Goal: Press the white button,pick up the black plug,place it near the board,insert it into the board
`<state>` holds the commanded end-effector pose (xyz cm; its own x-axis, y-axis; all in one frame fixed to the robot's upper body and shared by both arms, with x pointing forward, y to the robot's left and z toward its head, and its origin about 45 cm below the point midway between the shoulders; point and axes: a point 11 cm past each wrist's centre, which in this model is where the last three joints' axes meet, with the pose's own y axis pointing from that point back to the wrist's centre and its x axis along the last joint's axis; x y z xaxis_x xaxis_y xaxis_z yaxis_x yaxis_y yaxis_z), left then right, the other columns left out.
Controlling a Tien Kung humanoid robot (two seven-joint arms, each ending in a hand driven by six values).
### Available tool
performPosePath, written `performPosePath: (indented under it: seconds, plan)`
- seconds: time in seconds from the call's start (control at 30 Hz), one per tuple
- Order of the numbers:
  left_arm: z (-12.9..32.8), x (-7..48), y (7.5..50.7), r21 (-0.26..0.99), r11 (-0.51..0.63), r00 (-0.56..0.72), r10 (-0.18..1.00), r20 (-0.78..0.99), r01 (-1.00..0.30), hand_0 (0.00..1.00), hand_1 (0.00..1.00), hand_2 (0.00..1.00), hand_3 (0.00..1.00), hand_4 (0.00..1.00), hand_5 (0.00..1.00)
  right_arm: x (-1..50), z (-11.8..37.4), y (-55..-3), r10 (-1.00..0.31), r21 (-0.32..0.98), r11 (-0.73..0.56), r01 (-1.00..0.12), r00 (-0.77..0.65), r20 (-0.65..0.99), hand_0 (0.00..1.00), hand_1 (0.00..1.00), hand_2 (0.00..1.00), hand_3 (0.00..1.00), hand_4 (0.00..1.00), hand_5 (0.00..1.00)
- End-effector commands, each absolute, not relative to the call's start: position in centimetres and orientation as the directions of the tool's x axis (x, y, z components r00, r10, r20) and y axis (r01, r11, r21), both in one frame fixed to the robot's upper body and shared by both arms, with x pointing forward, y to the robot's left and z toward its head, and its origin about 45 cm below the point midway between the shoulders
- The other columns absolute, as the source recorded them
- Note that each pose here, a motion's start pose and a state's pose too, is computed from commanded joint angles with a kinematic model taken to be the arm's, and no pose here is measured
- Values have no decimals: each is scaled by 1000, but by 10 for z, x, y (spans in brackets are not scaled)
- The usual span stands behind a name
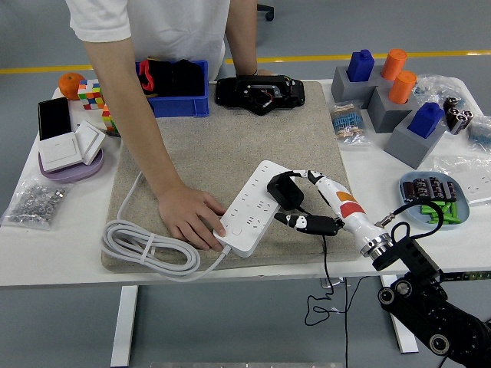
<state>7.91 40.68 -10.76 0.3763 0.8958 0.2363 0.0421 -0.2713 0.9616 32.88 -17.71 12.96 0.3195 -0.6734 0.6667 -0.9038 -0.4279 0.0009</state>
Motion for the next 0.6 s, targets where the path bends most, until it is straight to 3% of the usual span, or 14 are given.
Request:
performPosePath:
  seconds: [0.6]
  plan:
    - [-108,81,406,962,-269,376,896,236,39,691,637,613,637,564,182,328,121,-163,-655,29,-451,-892,352,669,946,915,849,802,998,601]
